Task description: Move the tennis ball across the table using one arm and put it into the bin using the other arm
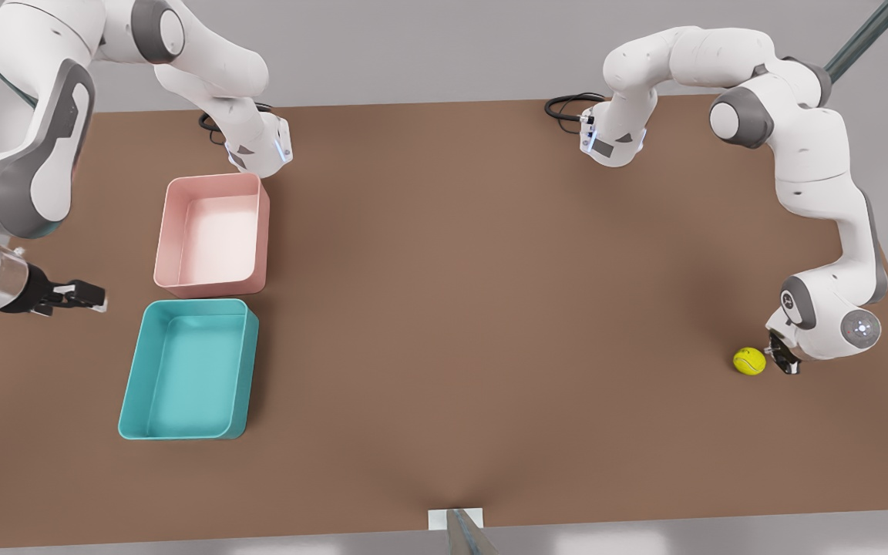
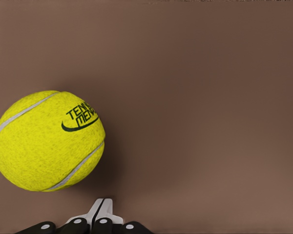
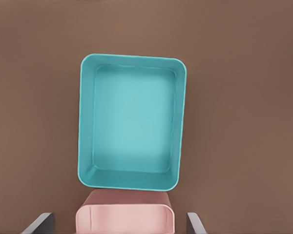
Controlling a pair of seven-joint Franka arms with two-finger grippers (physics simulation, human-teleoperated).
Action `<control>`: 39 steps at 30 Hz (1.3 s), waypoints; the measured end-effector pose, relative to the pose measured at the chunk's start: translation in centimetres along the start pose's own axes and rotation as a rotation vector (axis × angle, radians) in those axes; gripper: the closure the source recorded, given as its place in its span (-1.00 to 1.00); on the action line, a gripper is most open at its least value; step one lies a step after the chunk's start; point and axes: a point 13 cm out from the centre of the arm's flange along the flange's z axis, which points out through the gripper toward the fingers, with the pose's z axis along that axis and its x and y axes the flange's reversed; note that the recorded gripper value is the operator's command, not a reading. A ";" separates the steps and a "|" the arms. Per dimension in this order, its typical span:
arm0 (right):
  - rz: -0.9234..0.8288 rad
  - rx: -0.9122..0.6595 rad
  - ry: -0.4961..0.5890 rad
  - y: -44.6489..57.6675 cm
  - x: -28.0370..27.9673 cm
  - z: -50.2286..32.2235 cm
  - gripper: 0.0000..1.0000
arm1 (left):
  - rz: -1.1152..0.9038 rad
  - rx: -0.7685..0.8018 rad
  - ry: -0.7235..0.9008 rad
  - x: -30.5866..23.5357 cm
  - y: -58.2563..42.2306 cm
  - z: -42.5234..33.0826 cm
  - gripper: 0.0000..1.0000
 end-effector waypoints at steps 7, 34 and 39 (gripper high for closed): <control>0.009 -0.031 -0.009 -0.1 -0.1 0.1 -1.00 | 0.086 -0.062 0.016 -7.8 4.0 -4.5 0.57; -0.131 -0.080 0.080 9.5 -2.8 6.4 -1.00 | -1.056 0.126 -0.100 -24.8 -13.3 -46.9 -1.00; -0.267 0.037 0.140 18.6 -4.4 16.9 -1.00 | -1.198 0.172 -0.059 -26.6 -15.6 -48.0 -1.00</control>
